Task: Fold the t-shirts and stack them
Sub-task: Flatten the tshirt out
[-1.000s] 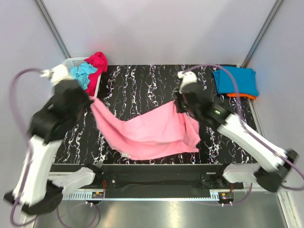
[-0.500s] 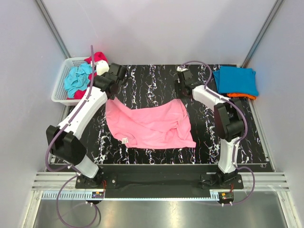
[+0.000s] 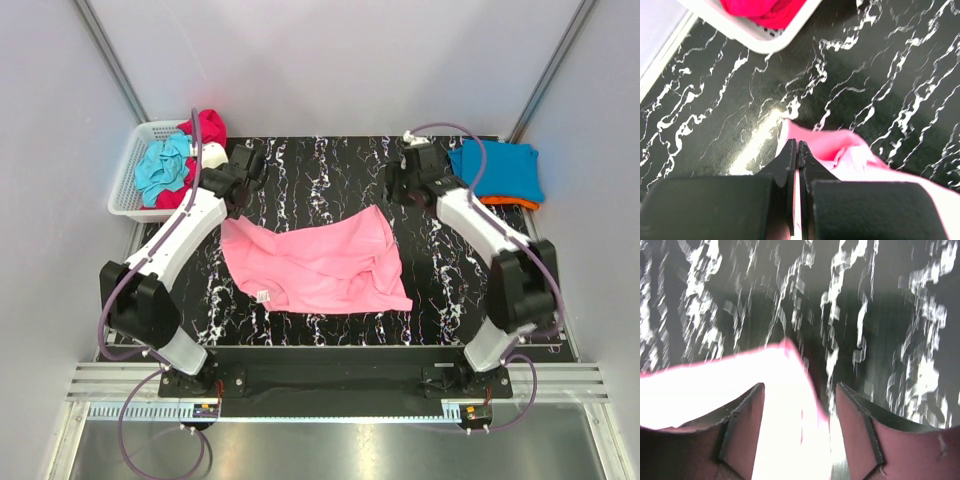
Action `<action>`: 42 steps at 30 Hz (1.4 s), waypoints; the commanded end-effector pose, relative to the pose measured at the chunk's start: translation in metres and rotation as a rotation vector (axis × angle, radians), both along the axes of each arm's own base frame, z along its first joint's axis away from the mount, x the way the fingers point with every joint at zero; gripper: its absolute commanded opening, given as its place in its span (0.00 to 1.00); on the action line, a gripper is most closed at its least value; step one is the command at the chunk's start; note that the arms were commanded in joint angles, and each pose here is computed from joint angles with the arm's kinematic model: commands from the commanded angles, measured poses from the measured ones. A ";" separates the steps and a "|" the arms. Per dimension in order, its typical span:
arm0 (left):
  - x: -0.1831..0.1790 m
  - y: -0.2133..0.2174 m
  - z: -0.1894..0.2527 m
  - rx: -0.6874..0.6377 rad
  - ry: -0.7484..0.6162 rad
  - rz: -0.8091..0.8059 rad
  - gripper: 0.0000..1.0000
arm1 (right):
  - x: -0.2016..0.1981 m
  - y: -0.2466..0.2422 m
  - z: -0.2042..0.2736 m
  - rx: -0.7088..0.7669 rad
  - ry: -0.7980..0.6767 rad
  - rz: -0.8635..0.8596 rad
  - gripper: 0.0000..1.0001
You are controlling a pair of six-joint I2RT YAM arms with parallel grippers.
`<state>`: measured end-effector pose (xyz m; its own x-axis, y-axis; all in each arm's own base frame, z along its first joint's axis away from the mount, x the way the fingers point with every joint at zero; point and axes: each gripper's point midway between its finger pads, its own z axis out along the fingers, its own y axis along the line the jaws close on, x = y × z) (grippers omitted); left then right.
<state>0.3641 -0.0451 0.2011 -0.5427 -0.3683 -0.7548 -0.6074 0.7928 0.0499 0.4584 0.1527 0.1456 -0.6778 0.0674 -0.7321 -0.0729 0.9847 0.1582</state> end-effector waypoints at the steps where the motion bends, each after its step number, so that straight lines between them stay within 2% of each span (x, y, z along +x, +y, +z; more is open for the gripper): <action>1: -0.002 -0.005 0.009 -0.061 -0.051 -0.016 0.00 | -0.055 0.004 0.026 0.135 0.022 -0.004 0.65; 5: -0.009 -0.007 0.004 -0.080 -0.039 -0.032 0.00 | -0.111 0.017 0.019 0.247 0.101 0.076 0.63; 13: -0.016 -0.011 -0.003 -0.107 -0.018 -0.055 0.00 | -0.168 0.058 -0.013 0.375 0.263 0.261 0.53; 16: -0.016 -0.013 -0.004 -0.115 -0.012 -0.063 0.00 | -0.171 0.059 -0.031 0.356 0.281 0.254 0.54; 21: -0.015 -0.015 -0.005 -0.122 -0.003 -0.074 0.00 | -0.162 0.059 -0.048 0.326 0.282 0.249 0.60; 28: -0.014 -0.015 0.002 -0.116 -0.015 -0.087 0.00 | -0.135 0.058 -0.064 0.251 0.275 0.228 0.59; 30: -0.014 -0.015 0.004 -0.115 -0.017 -0.090 0.00 | -0.129 0.055 -0.072 0.226 0.284 0.215 0.52; 32: -0.013 -0.015 0.006 -0.116 -0.022 -0.096 0.00 | -0.119 0.055 -0.071 0.207 0.268 0.198 0.20; 34: -0.013 -0.015 0.007 -0.111 -0.021 -0.099 0.00 | -0.111 0.052 -0.066 0.189 0.245 0.174 0.01; 37: -0.014 -0.014 0.012 -0.110 -0.030 -0.106 0.00 | -0.097 0.052 -0.034 0.192 0.176 0.159 0.00; 42: -0.017 -0.010 0.022 -0.099 -0.051 -0.113 0.00 | -0.101 0.048 0.035 0.206 0.073 0.175 0.00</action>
